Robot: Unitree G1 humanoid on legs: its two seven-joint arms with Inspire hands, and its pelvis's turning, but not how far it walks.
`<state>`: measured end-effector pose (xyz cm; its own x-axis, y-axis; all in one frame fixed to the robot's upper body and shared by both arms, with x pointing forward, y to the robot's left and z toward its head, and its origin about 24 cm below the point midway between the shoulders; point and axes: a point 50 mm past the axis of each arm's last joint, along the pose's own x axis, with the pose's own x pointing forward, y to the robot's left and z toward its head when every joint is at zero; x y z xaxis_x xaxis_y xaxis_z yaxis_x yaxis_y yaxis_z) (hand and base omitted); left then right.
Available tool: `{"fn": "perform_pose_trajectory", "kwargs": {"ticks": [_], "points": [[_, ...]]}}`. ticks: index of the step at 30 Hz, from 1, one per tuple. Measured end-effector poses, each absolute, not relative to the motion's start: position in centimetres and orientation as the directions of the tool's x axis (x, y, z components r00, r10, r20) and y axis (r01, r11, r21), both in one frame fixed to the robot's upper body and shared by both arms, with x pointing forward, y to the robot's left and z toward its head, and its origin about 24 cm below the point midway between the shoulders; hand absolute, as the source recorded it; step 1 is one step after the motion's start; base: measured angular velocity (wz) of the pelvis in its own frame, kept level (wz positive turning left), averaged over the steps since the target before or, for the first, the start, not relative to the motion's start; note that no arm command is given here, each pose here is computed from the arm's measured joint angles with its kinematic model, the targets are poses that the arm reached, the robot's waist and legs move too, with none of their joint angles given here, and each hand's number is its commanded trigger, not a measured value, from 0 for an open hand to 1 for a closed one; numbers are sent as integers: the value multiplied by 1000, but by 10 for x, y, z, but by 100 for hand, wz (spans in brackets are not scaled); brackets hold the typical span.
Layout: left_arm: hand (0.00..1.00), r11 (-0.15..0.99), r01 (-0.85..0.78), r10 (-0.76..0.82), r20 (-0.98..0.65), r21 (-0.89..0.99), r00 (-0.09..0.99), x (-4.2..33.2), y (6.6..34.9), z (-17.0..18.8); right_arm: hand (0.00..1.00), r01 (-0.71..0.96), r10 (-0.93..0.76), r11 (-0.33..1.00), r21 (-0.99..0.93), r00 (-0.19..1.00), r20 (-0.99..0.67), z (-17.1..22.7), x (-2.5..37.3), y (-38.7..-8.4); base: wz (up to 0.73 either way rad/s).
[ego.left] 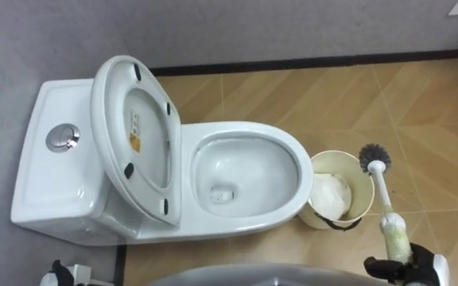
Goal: Brush toilet
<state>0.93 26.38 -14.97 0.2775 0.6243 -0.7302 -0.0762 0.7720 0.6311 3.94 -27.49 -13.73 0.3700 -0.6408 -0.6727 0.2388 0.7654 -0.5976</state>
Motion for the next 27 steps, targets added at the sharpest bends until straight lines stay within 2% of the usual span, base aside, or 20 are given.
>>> {"fn": "perform_pose_trajectory", "kwargs": {"ticks": [12, 27], "points": [[0, 775, -75, 620, -733, 627, 280, 10, 264, -150, 0, 278, -641, 768, -578, 312, -702, -143, 35, -274, 0], [0, 776, -78, 619, -731, 626, 288, 12, 264, -150, 0, 287, -641, 767, -574, 306, -704, -143, 34, -274, 0]]}}
